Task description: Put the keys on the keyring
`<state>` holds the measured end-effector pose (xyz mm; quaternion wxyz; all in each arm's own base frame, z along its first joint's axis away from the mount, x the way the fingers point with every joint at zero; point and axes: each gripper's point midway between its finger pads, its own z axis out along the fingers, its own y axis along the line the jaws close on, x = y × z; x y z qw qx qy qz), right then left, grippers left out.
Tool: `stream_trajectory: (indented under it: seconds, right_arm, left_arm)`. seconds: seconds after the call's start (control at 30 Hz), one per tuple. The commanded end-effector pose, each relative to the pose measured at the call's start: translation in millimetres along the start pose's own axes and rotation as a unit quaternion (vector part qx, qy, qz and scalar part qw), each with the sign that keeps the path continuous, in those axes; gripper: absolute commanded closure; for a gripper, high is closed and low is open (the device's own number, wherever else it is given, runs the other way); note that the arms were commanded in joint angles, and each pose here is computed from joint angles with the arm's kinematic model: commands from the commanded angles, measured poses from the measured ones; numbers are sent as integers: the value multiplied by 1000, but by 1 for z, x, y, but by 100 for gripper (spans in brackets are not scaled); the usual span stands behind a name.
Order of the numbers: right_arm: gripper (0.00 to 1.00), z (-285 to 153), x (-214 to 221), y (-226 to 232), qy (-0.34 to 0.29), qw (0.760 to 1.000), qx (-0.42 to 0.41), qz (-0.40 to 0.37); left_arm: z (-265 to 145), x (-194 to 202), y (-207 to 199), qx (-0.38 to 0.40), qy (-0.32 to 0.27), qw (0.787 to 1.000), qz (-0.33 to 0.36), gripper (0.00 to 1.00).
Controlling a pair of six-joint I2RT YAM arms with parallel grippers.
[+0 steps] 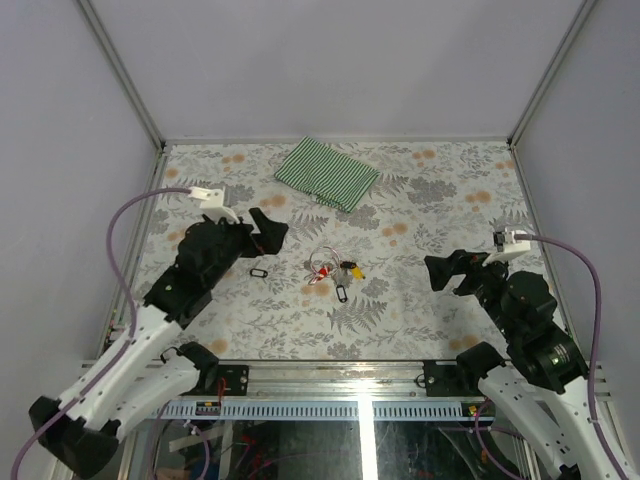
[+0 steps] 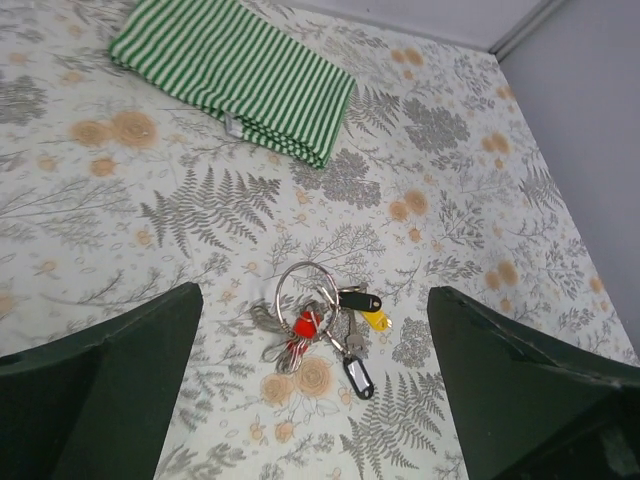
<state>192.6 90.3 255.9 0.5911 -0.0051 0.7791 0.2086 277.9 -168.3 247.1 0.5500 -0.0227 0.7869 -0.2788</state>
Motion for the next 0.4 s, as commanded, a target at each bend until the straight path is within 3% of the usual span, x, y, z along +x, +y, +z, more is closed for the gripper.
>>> stream_trajectory:
  seconds: [0.0,0.37]
  right_arm:
    - [1,-15,-30,-9,-48,998,27,-28]
    - [1,-15,-27,-17,-50,997,43,-48]
  left_arm:
    - [-40,-11,25,-64,-5,997,33,0]
    - [-72,-6,41,-88,-4,995,56,0]
